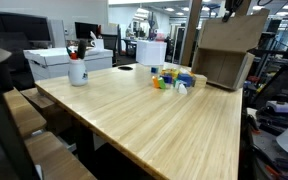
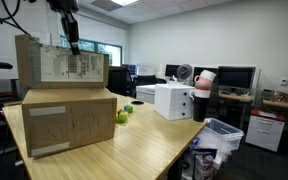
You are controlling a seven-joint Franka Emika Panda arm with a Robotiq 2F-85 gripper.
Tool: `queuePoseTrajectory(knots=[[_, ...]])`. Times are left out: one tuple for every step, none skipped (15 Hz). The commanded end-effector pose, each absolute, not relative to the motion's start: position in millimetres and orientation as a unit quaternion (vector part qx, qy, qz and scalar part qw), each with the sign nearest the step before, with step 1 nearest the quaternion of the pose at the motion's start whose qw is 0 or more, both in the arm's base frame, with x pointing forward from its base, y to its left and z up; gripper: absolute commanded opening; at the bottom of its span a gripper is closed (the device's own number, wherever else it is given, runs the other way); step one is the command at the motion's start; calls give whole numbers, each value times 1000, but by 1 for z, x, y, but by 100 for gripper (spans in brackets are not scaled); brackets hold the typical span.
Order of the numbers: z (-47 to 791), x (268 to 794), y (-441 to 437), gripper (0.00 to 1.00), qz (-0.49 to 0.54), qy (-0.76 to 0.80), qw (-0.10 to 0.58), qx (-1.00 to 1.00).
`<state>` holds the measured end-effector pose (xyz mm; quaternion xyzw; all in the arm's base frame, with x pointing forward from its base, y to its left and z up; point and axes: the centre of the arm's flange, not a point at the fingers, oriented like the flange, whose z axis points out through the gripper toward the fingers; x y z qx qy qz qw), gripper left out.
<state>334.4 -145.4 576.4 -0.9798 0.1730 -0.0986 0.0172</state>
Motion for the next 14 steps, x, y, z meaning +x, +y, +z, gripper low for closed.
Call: queuePoseTrajectory(knots=[[585,336,-139,1,-93,149,19,-984],[585,336,-138,1,-94,149,17,-984],[586,336,-137,1,-94,148,17,-984],[586,335,-137,1,-95,148,16,-984],[586,335,-136,1,-96,147,16,-984],[585,336,-136,1,-97,147,15,-984],[584,337,-137,1,-100,148,11,-984],[583,339,-139,14,-100,151,12,-983],[582,340,-141,30,-101,157,8,-982],[580,341,-144,35,-103,166,7,-981],[579,341,-145,42,-107,180,3,-978],[578,341,-147,47,-113,194,-1,-974],[578,341,-148,53,-119,210,-6,-970],[577,341,-150,59,-127,225,-11,-966]])
